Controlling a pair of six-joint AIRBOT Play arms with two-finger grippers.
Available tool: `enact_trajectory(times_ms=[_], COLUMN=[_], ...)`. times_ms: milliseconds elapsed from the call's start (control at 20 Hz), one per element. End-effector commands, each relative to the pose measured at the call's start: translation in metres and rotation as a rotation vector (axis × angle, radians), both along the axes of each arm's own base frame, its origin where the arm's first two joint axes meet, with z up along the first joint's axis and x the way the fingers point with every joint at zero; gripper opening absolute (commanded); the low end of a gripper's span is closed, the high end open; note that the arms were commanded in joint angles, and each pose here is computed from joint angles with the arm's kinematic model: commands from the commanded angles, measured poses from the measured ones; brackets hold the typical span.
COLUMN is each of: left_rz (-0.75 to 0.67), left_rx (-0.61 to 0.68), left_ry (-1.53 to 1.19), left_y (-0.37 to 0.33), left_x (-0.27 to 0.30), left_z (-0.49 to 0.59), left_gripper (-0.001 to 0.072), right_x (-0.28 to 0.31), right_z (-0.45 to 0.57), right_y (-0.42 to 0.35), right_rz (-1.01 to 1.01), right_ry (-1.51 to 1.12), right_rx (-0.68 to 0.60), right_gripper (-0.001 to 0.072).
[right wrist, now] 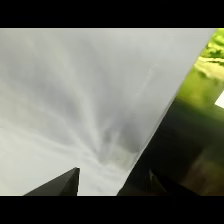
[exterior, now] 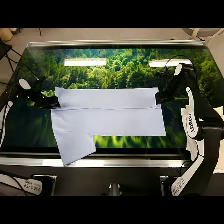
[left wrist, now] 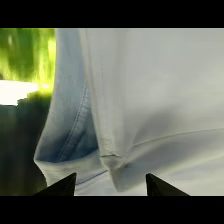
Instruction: Fold the shirts.
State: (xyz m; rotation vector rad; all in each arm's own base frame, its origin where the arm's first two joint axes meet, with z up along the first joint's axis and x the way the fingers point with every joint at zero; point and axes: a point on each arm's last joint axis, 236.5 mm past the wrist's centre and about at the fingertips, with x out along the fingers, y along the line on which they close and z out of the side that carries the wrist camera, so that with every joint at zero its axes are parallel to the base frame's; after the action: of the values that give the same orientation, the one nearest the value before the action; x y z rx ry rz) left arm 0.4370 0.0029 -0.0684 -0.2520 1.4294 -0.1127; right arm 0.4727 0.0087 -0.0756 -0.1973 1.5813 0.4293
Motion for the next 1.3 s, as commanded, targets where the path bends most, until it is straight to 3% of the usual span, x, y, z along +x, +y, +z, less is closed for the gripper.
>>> enact_trajectory(times_ms=[0, 200, 400, 550, 800, 1200, 1250], left_rz=[0.02, 0.078, 0.099, 0.038, 0.064, 0.104, 0.101], left_rx=[-0.013, -0.075, -0.178, -0.178, -0.212, -0.249, -0.254], left_ry=[0.028, 0.135, 0.201, 0.194, 0.208, 0.161, 0.174], left_y=[0.012, 0.033, 0.005, -0.012, -0.03, -0.046, -0.048], left_x=[-0.007, -0.052, -0.142, -0.197, -0.229, -0.214, -0.215], left_z=[0.014, 0.033, 0.007, -0.008, -0.025, -0.038, -0.04], left_gripper=[0.0542, 0.0542, 0.0541, 0.0541, 0.0541, 0.0537, 0.0505], right_x=[-0.021, -0.059, -0.104, -0.132, -0.156, -0.156, -0.156], right_z=[0.013, 0.043, 0.028, 0.019, 0.014, 0.014, 0.014], right_y=[-0.03, -0.048, -0.034, -0.011, -0.033, -0.035, -0.035], right_rz=[0.098, -0.008, -0.031, -0.014, 0.01, 0.011, 0.012], right_ry=[0.06, 0.153, 0.119, 0.067, 0.081, 0.079, 0.081], right_rx=[-0.078, 0.036, 0.077, 0.15, 0.037, 0.028, 0.028], right_gripper=[0.0533, 0.053, 0.0528, 0.0527, 0.0527, 0.0527, 0.0527])
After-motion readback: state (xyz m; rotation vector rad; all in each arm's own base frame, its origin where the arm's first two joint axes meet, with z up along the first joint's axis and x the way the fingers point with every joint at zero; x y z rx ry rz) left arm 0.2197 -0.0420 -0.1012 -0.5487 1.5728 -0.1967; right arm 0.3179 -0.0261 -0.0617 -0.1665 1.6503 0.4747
